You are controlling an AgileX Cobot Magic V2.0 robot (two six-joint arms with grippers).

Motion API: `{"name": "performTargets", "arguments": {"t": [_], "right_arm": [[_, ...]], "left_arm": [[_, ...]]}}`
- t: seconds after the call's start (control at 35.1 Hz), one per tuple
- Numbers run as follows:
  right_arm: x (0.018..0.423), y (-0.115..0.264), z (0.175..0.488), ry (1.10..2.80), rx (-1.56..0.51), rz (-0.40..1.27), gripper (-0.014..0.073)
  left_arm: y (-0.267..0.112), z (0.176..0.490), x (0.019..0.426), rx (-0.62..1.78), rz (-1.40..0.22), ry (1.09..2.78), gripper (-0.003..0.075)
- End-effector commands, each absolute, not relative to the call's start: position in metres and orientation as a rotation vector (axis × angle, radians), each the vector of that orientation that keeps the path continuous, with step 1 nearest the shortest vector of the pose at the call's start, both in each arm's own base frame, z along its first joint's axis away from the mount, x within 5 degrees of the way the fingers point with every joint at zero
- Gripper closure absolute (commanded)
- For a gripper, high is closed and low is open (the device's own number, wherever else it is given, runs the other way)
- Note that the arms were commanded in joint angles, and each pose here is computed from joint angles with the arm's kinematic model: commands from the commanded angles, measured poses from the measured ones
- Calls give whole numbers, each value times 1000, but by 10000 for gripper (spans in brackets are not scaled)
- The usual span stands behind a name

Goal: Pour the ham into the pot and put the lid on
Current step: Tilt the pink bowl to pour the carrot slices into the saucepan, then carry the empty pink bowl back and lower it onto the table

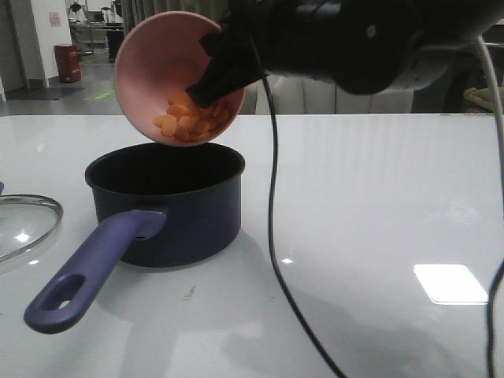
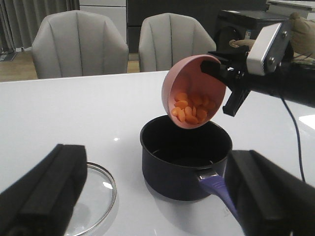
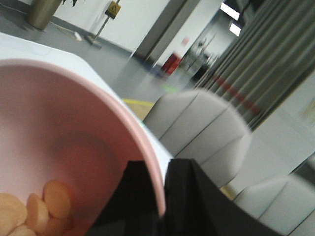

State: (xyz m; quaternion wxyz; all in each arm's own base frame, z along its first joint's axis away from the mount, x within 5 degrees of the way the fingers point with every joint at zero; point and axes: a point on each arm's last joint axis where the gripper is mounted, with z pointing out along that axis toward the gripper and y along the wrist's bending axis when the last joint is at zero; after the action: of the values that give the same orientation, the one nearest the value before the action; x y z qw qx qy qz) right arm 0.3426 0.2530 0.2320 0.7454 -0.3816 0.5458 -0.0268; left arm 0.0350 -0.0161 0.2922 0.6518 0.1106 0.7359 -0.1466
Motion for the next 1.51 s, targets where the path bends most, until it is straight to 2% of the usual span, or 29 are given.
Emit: {"name": "performTargets", "arguments": {"t": [0.0, 0.11, 0.23, 0.48, 0.6, 0.91, 1.31, 1.48], "right_arm": [[334, 257, 269, 906, -724, -226, 459], [326, 264, 266, 765, -695, -322, 459], [323, 273, 259, 701, -772, -361, 459], [319, 281, 252, 628, -851, -346, 459], [319, 280, 252, 645, -836, -327, 459], [329, 265, 259, 937, -575, -72, 459], [315, 232, 320, 1381, -336, 226, 459], [300, 215, 337, 1613, -370, 379, 459]], "left_arm": [[-16, 307, 35, 237, -352, 1577, 115], [-16, 307, 35, 237, -352, 1577, 115], [-16, 307, 35, 237, -352, 1577, 115], [-16, 307, 35, 237, -352, 1577, 115], [-16, 307, 35, 237, -352, 1577, 115], [-16, 307, 35, 237, -352, 1577, 115], [-16, 307, 35, 237, -352, 1577, 115], [-16, 307, 35, 237, -352, 1577, 115]]}}
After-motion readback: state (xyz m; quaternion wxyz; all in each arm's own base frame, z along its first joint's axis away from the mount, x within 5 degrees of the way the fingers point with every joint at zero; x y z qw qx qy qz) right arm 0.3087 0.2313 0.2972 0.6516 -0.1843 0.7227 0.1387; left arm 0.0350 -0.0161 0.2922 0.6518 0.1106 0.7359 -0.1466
